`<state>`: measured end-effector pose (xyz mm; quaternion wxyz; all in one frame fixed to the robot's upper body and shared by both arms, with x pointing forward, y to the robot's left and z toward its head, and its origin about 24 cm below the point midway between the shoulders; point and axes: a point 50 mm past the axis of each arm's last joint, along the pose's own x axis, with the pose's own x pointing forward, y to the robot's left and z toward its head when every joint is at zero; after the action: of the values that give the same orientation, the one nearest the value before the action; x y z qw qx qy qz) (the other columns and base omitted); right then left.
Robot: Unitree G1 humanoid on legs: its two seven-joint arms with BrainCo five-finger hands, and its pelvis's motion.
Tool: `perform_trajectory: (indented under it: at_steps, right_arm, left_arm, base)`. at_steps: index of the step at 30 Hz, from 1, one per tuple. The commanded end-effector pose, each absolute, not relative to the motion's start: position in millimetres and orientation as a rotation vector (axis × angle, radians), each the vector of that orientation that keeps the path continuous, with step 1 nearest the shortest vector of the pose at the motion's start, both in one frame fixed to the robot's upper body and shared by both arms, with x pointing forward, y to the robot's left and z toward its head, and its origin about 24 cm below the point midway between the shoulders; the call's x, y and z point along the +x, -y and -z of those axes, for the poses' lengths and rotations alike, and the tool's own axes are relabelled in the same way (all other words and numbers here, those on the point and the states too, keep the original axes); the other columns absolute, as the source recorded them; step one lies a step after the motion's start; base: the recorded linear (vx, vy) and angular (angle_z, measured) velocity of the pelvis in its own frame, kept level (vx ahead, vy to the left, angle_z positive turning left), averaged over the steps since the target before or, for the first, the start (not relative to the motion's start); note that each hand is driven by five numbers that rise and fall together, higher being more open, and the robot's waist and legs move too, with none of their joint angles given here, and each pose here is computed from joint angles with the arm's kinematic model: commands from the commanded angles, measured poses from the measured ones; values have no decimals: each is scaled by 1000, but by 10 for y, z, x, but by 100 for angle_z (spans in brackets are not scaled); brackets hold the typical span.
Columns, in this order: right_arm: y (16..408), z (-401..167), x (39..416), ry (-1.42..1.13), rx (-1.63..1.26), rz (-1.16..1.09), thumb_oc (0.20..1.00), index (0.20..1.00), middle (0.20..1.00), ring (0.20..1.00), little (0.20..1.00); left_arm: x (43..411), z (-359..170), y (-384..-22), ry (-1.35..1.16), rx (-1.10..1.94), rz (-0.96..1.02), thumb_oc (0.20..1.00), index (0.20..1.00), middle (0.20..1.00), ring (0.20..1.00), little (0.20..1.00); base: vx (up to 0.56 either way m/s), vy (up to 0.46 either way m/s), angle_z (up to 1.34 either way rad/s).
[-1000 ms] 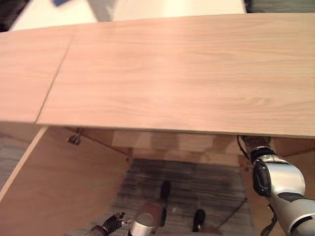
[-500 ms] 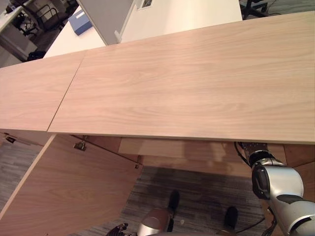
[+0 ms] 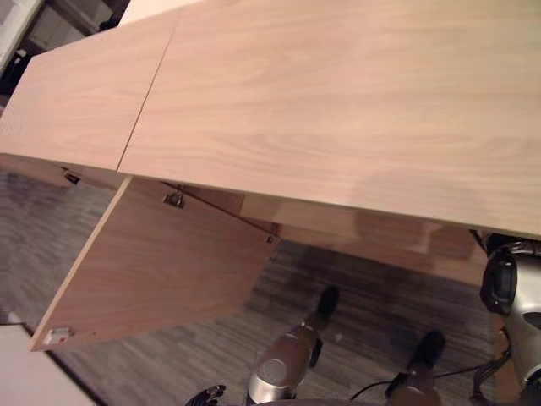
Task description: Put the empty folder in the office cabinet
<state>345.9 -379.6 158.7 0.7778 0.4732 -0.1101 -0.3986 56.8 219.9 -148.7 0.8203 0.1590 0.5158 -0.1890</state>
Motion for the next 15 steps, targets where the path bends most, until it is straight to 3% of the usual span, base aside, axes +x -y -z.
perform_trajectory:
  at_steps: [1, 11, 15]
  right_arm:
    - [4197, -3104, 3144, 679, 743, 765, 200, 200, 200, 200, 200]
    - [4272, -3176, 3058, 692, 748, 811, 200, 200, 200, 200, 200]
    - [4298, -3139, 3038, 693, 772, 837, 200, 200, 200, 200, 200]
  left_arm:
    - [657, 1397, -2525, -1100, 457, 404, 1000, 1000, 1000, 1000, 1000]
    - [695, 1358, -2559, -1073, 441, 368, 1000, 1000, 1000, 1000, 1000]
    - [882, 1291, -2588, -1005, 352, 261, 1000, 1000, 1000, 1000, 1000]
  base:
    - [-25, -10, 7]
    - [10, -23, 14]
    - [-32, -6, 1]
